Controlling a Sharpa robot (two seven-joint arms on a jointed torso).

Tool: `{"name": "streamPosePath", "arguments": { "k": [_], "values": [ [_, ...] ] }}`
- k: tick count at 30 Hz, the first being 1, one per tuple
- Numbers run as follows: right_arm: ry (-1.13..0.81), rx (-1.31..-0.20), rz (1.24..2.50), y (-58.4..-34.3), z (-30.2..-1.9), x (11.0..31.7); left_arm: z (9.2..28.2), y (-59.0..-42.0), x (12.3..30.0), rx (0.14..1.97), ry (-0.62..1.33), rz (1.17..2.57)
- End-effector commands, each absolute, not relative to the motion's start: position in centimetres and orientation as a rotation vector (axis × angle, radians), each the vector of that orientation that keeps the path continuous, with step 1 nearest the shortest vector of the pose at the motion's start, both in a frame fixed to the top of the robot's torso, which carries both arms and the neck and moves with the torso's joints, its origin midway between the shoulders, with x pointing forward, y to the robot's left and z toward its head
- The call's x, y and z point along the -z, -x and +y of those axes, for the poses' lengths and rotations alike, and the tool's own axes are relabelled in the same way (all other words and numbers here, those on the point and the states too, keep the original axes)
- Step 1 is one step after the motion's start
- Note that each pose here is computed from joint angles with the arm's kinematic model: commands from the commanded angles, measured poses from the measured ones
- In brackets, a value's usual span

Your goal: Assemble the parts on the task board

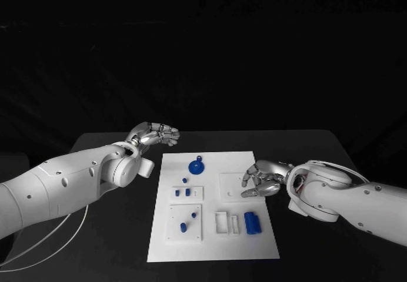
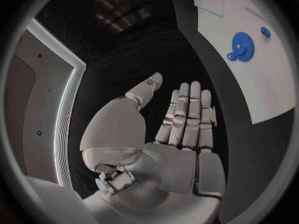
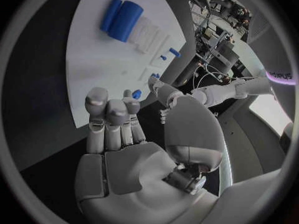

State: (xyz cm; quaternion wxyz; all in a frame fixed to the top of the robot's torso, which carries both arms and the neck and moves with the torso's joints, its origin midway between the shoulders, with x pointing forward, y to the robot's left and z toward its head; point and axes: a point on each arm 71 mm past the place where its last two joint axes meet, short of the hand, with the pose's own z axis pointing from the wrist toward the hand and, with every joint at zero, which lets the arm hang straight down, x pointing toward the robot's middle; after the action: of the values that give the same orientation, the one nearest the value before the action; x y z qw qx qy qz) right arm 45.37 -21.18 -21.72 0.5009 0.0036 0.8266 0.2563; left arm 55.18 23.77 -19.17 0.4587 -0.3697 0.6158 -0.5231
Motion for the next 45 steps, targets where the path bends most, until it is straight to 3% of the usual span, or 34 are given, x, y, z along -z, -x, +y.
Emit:
{"name": "streamPosePath", "arguments": {
  "k": [1,4,10,25,45],
  "values": [
    [-0.129,-0.53,2.246,-44.3,-22.0,23.3,23.6,-54.9,19.2,1.316,0.913,1.522],
    [-0.191,-0.497,2.367,-43.3,-22.5,24.1,23.7,-54.8,19.2,1.315,0.915,1.523],
    [-0.156,-0.432,2.471,-42.1,-22.5,24.7,23.8,-54.6,19.3,1.318,0.916,1.527],
    [-0.095,-0.366,2.459,-41.8,-22.5,24.8,23.5,-54.2,19.4,1.331,0.915,1.539],
    [-0.089,-0.357,2.441,-42.1,-21.5,25.6,23.7,-54.2,19.3,1.33,0.916,1.54]
  ]
}}
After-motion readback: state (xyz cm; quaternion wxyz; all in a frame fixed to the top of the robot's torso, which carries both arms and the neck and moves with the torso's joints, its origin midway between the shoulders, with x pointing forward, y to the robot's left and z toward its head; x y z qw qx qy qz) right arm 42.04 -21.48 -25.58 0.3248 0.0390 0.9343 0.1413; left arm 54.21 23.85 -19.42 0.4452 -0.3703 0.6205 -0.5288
